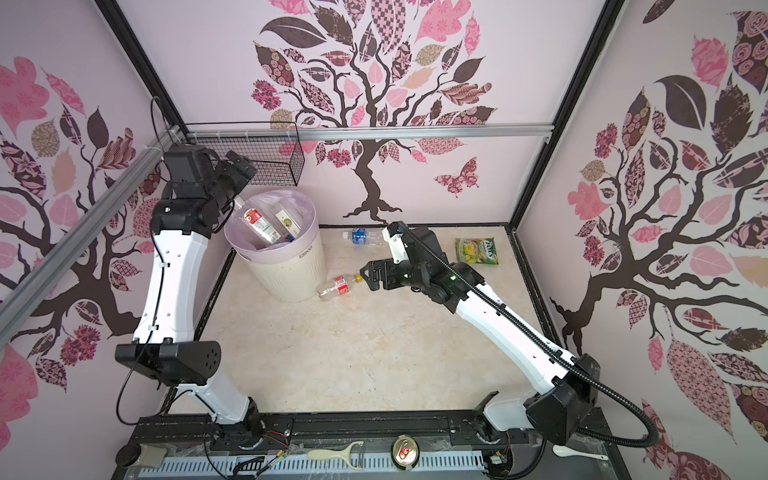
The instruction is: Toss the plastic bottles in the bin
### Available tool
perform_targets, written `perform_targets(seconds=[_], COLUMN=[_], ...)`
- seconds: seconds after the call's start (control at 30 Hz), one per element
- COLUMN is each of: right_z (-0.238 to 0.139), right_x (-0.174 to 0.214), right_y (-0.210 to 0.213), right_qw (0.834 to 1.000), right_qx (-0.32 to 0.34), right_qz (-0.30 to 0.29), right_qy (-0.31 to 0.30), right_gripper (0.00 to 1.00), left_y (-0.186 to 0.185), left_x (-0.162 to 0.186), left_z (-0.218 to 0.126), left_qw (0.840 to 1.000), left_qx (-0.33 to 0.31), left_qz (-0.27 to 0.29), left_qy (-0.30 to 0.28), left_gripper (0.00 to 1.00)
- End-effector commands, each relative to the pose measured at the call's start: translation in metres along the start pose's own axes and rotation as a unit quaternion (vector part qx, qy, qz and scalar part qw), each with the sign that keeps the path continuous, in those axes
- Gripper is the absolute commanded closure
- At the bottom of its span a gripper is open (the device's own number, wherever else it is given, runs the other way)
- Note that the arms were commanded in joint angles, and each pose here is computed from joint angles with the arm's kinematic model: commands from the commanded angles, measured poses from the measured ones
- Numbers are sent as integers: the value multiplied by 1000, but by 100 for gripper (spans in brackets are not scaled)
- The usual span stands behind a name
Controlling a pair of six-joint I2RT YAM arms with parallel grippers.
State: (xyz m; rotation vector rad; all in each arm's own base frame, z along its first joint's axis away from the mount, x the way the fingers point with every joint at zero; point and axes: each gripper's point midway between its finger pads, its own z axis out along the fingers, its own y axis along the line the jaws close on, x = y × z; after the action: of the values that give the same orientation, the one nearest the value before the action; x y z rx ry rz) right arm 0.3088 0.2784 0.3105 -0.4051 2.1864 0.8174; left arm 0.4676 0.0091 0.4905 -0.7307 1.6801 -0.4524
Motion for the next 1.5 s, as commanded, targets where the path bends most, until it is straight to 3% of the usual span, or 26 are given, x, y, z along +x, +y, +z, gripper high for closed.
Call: perform_targets(seconds=[0.0,0.2,0.4,0.57,0.77,0.93,1.1,1.17,1.27,1.47], right_z=[8,14,20,28,58,90,130,138,143,137], right_x=[0,3,-1,-10,-29,-45,-57,-63,-65,-60], right_y=[1,-7,-13,-39,-92,-124,-139,-136,-132,-120], right_qw=[1000,1000,999,996,987,981,980,981,983,984], right_qx=[-5,10,28,71,128,173,172,161,144,121], right_qz=[7,15,22,46,97,85,92,98,110,122], right_qy=[3,8,10,2,14,25,40,37,40,44], right_gripper=[0,0,0,0,0,0,0,0,0,0], left_y=[-15,-10,0,0,4,8,26,30,37,61], left_x=[10,60,70,115,189,250,291,281,235,125], left_z=[-29,-45,-69,-79,-98,-113,-119,-121,-117,-70], left_qw=[999,997,996,986,969,948,930,938,958,987], left_qx=[31,31,33,47,53,60,45,38,13,-40], left_qz=[-16,-7,-18,-22,20,43,59,73,105,48], left_qy=[16,66,85,157,239,309,359,337,265,149], left_gripper=[2,2,2,2,2,2,2,2,2,2])
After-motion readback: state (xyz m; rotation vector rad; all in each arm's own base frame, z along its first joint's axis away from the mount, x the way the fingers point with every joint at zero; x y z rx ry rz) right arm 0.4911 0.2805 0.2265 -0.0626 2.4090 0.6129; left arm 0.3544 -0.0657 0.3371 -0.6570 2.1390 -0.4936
